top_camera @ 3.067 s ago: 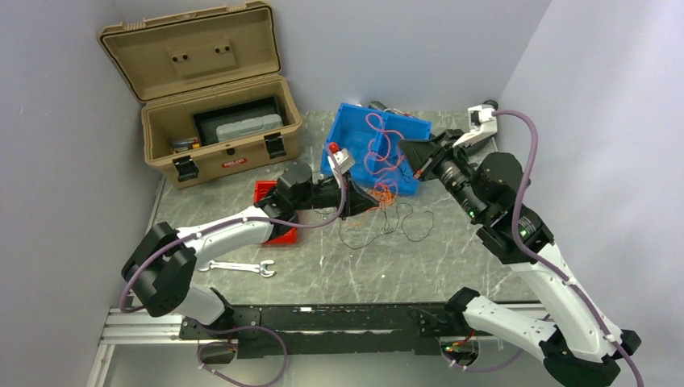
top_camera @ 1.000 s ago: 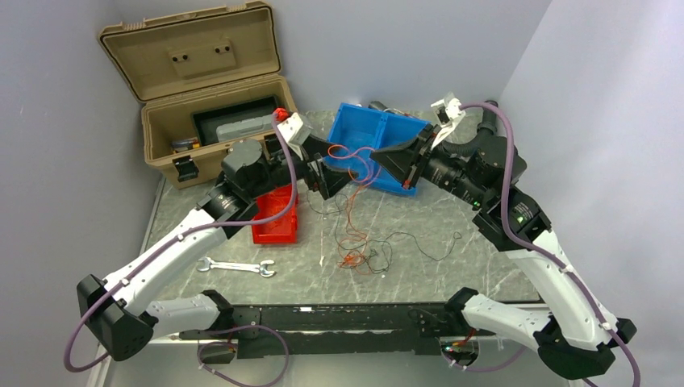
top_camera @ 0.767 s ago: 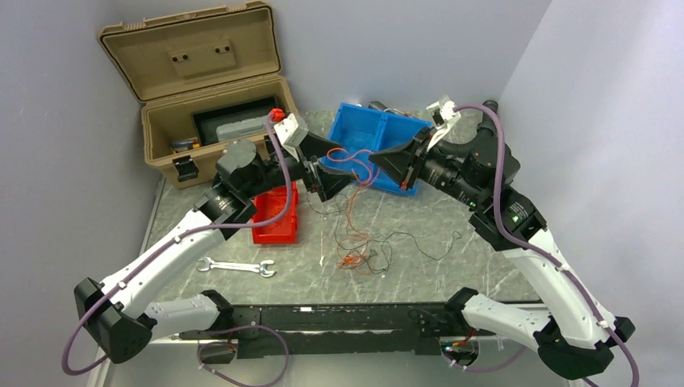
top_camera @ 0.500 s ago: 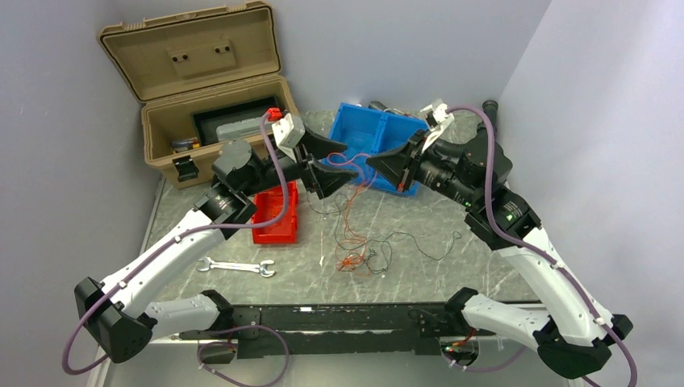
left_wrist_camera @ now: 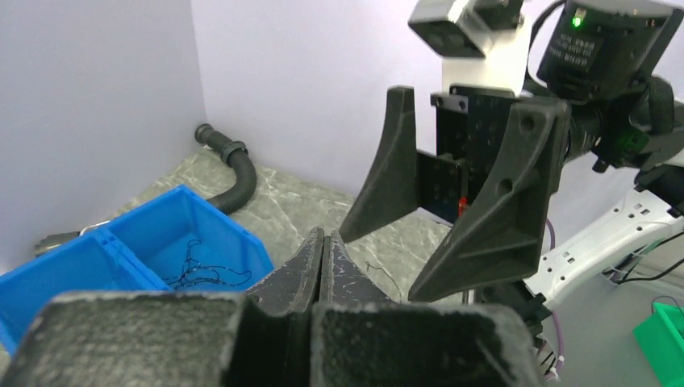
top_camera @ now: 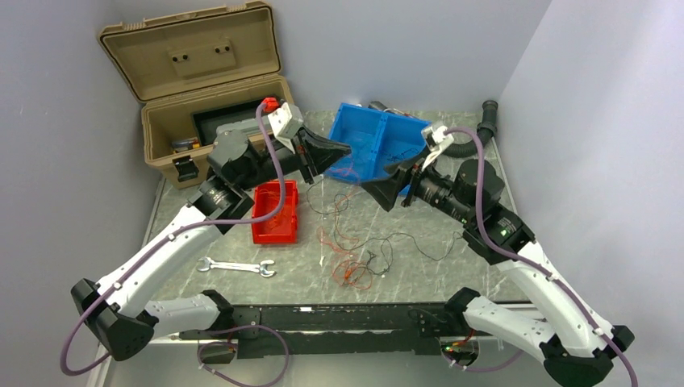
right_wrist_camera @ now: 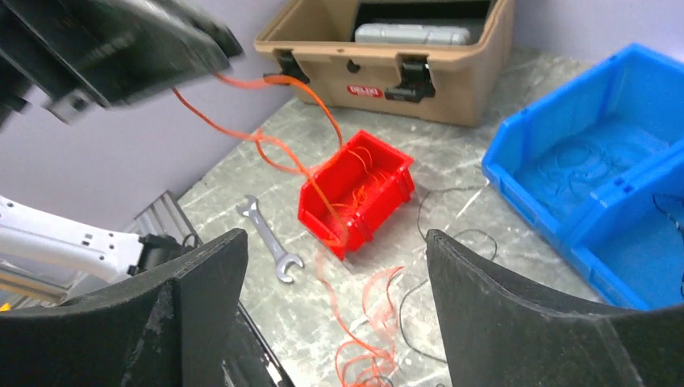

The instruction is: Untangle the cables

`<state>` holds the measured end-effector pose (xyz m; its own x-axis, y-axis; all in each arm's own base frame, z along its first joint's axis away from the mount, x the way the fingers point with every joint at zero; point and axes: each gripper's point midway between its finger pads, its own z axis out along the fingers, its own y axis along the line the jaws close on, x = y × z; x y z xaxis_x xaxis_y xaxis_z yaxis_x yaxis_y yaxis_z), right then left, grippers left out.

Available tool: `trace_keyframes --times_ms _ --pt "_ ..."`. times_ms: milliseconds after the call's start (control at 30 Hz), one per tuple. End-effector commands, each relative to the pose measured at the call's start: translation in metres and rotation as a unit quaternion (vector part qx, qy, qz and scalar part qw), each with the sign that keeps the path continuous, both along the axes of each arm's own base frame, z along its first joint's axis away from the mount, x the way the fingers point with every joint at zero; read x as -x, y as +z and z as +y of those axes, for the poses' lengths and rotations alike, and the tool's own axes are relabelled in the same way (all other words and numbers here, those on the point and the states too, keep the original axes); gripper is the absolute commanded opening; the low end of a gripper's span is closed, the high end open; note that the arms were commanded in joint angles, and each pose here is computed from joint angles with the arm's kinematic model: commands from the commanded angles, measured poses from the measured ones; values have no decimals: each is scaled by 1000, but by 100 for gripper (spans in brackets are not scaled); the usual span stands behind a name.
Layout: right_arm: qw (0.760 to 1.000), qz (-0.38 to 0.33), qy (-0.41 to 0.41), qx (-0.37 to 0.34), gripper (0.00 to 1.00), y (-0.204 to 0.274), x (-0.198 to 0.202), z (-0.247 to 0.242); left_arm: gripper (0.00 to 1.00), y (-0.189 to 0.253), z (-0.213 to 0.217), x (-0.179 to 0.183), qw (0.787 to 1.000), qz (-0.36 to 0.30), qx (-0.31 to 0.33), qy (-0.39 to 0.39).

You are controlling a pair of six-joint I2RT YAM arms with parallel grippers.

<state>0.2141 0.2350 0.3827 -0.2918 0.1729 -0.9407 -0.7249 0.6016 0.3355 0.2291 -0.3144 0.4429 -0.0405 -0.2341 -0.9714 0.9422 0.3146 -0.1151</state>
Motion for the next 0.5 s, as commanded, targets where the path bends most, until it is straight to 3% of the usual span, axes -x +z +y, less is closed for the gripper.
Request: trace_keyframes --times_ms 0,467 --pt "1000 -12 -9 -7 84 -13 -1 -3 0 23 18 1 999 -31 -5 37" --pt "988 -15 155 -13 84 -104 25 47 0 48 45 -2 994 -43 -23 97"
